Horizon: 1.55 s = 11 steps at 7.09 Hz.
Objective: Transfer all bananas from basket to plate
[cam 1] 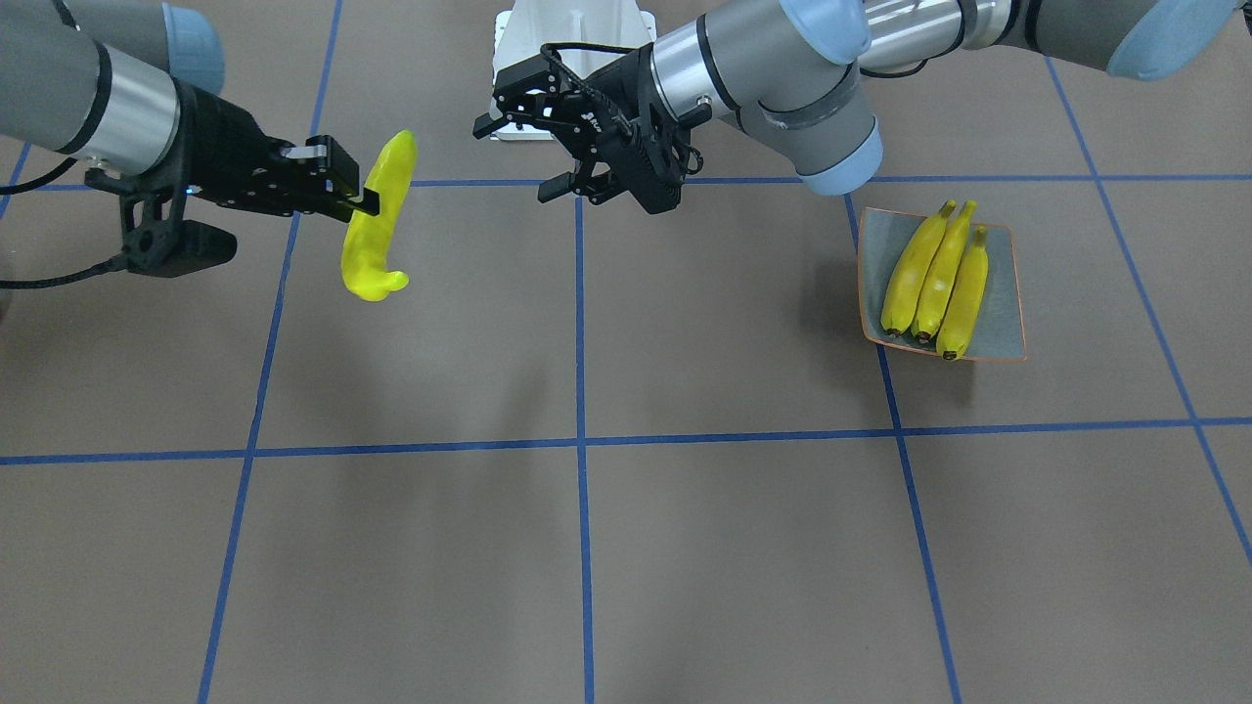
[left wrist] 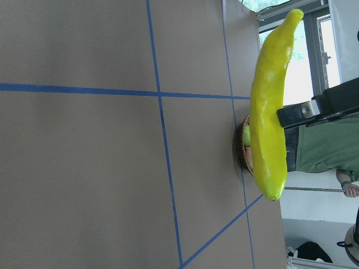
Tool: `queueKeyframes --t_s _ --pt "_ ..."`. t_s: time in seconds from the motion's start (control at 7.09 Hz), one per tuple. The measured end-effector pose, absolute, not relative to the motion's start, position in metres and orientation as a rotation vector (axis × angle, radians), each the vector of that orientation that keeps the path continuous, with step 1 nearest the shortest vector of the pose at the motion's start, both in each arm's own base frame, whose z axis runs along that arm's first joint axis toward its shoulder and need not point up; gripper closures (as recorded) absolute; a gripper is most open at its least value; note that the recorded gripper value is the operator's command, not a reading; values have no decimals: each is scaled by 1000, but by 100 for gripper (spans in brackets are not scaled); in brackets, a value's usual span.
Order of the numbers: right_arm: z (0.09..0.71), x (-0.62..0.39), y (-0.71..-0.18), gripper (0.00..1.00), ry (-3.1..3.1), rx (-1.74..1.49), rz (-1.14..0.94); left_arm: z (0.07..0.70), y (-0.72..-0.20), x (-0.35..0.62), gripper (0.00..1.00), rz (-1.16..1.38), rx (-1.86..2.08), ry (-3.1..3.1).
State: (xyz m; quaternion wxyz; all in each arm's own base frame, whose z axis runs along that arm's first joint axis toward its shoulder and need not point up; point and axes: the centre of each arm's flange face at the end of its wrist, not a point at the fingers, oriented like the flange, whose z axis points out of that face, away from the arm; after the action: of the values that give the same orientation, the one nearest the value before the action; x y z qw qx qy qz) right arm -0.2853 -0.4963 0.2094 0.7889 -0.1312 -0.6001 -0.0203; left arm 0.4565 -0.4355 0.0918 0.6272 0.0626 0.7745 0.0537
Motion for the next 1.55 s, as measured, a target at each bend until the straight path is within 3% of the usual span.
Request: queueKeyframes --t_s 1.55 --pt "185 -322 -474 100 -1299 -280 -61 82 -413 479 0 120 96 1794"
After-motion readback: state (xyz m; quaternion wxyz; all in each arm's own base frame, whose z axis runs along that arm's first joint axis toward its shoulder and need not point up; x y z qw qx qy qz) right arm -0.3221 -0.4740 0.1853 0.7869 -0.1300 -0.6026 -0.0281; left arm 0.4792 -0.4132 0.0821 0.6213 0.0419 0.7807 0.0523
